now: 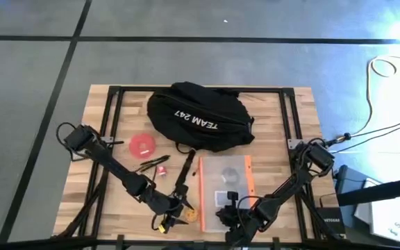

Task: Unpack backpack
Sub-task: Remove the yellow scented candle from the transparent white zip bag

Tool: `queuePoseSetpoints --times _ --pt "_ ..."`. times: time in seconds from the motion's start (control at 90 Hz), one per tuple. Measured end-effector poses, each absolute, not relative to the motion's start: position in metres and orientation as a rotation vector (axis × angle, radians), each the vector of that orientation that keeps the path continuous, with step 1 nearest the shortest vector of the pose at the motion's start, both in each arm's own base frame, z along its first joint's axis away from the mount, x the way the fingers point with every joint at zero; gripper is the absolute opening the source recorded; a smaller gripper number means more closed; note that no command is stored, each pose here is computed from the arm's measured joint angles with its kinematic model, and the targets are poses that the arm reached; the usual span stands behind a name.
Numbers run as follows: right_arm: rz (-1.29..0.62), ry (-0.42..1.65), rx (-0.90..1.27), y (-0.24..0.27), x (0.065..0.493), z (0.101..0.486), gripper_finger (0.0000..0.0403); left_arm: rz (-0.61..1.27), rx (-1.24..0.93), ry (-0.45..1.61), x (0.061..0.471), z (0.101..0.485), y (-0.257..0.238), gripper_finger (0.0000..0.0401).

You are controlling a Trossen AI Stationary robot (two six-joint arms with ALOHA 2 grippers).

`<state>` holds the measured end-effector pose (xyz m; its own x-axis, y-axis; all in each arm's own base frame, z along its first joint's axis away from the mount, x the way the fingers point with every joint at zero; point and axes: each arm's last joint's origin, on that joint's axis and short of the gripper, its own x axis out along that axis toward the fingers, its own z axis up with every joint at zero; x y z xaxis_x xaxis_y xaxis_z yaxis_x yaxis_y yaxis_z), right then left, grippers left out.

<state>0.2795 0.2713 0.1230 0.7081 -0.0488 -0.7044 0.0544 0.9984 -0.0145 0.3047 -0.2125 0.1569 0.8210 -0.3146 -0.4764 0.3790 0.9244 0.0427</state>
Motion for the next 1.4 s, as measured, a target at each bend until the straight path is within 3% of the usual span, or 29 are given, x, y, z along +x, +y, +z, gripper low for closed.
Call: queuePoseSetpoints --times 0.156,0.511,1.056,1.4 --pt "-0.055 0.783 0.010 0.271 0.280 0.123 0.0000 -0.390 0.148 0.498 0.308 0.141 -0.215 0.0276" --pt "-0.050 0.785 0.026 0.272 0.280 0.123 0.0000 -0.413 0.054 0.525 0.314 0.140 -0.207 0.0394" --pt "-0.050 0.783 0.027 0.272 0.280 0.123 0.0000 -0.404 0.085 0.591 0.314 0.128 -0.205 0.0395" --pt "-0.060 0.771 0.024 0.272 0.280 0.124 0.0000 -0.457 -0.061 0.608 0.324 0.107 -0.202 0.0395"
